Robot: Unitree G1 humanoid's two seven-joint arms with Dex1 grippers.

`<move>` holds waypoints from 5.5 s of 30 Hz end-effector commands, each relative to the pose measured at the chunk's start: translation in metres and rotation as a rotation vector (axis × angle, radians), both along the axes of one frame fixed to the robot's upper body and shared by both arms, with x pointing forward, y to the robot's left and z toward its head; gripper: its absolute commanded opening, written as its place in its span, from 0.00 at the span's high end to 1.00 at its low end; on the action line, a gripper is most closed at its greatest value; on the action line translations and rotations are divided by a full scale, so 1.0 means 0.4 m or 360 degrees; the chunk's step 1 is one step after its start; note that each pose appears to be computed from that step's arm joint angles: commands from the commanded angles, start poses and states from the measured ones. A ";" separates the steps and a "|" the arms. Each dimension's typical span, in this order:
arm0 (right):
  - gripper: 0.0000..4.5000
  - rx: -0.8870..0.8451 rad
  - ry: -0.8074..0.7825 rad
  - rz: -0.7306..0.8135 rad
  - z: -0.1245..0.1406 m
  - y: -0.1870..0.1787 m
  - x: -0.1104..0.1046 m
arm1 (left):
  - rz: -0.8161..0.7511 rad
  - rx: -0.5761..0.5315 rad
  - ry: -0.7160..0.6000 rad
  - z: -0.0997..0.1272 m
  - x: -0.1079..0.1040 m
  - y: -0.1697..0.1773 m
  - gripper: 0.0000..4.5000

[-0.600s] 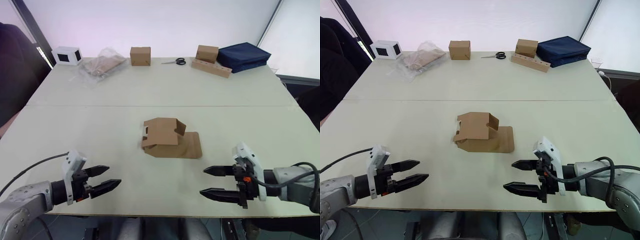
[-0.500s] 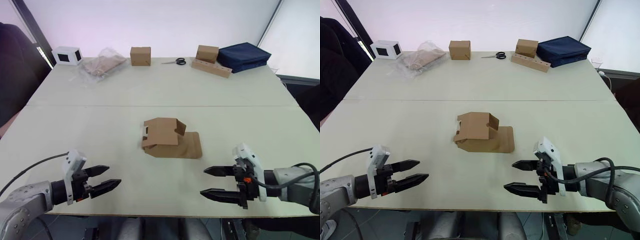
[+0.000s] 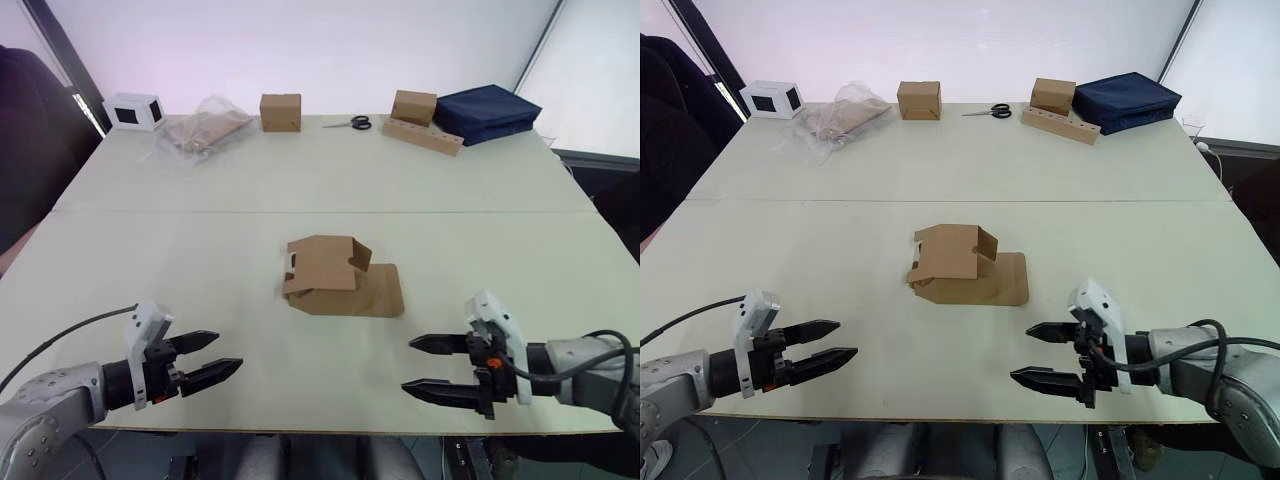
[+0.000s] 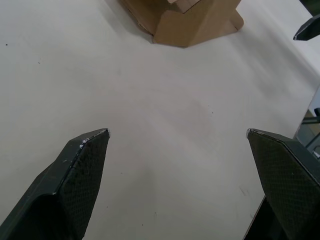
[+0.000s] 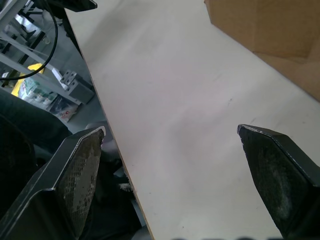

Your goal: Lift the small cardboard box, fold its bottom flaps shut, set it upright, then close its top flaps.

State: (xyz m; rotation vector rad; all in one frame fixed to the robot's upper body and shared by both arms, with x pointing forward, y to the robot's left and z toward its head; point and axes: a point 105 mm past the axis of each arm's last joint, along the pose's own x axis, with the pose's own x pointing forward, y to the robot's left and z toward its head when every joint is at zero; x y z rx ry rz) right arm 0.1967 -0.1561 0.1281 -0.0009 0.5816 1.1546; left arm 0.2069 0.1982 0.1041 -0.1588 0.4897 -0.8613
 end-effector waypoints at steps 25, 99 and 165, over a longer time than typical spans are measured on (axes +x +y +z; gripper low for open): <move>0.01 -0.0004 -0.0607 0.0156 0.160 0.108 0.064 | -0.0162 -0.0472 0.0600 0.188 0.306 -0.122 0.00; 0.00 0.0297 -0.0672 -0.0552 0.184 0.008 0.146 | -0.0844 -0.0354 -0.0471 0.238 0.325 -0.312 0.99; 0.98 0.0701 -0.1101 -0.0333 0.379 0.207 0.255 | -0.1213 -0.0755 -0.0550 0.472 0.218 -0.283 1.00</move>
